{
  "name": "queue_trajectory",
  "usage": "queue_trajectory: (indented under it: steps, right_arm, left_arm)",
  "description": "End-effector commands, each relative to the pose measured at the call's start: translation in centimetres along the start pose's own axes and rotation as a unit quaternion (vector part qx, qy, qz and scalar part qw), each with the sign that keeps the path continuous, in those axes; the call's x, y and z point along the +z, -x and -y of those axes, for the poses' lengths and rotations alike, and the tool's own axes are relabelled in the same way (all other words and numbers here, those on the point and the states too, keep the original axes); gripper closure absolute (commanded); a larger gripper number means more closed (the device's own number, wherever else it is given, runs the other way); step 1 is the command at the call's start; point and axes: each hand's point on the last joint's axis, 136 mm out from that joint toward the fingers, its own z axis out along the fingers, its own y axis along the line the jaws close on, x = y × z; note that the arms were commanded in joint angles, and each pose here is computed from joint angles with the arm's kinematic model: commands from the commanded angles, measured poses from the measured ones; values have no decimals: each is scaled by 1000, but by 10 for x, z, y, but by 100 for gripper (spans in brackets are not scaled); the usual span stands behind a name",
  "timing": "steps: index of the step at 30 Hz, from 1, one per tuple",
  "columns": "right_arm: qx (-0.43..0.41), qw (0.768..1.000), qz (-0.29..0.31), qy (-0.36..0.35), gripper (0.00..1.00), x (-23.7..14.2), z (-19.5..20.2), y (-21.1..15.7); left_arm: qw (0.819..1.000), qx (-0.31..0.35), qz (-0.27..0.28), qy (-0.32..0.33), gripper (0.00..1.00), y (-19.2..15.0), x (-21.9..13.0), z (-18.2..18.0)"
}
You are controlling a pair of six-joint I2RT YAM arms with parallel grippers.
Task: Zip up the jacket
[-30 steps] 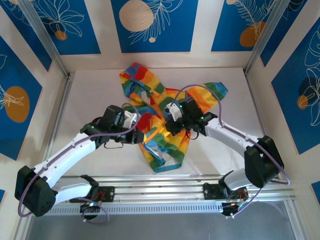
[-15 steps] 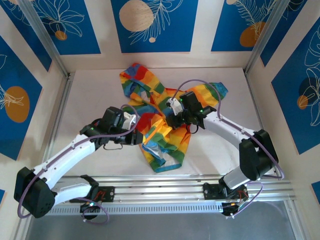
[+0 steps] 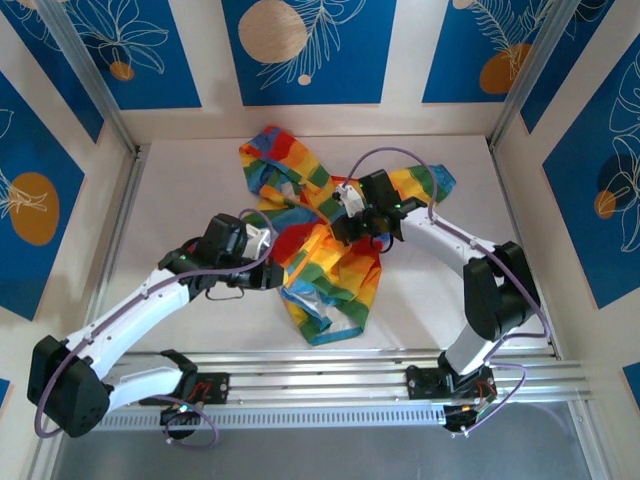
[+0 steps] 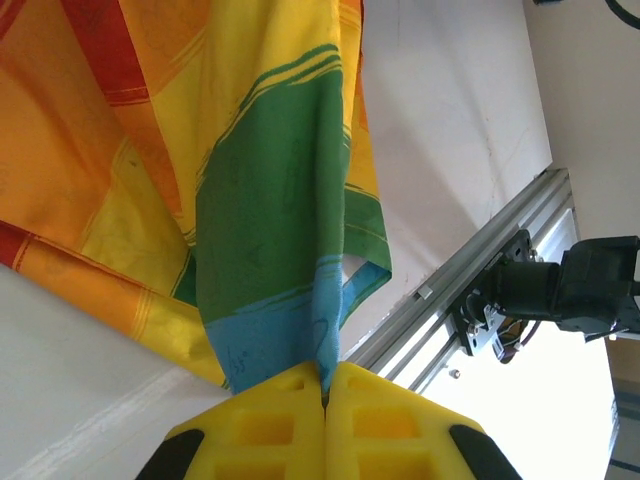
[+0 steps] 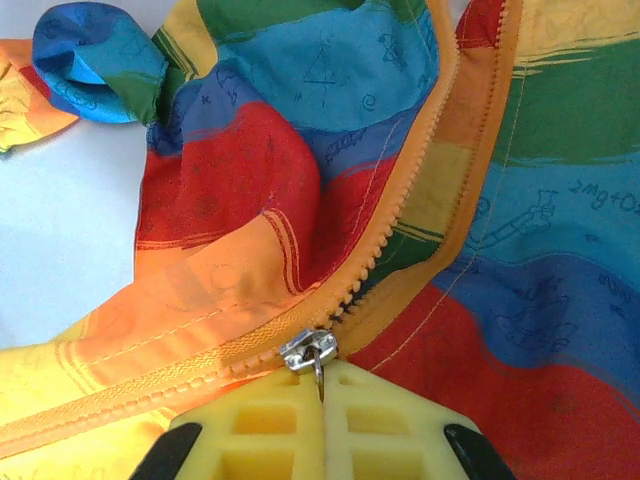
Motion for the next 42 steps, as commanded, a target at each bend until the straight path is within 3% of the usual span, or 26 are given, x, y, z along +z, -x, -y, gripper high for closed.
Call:
queue_trajectory:
  steps: [1,25,42]
  right_arm:
    - [2,998,29,-47,100,-6,31,25]
    - [19,996,70,-46,100,-1,91,112]
    - [50,993,98,-52,100,11,148,156]
  left_arm:
    - [999,-20,-35,8,100,-22,-10,-3]
    - [999,-34,-8,32,100,-31,-37,-2]
    - [996,-71,-27,55,100,-49,-30,-21]
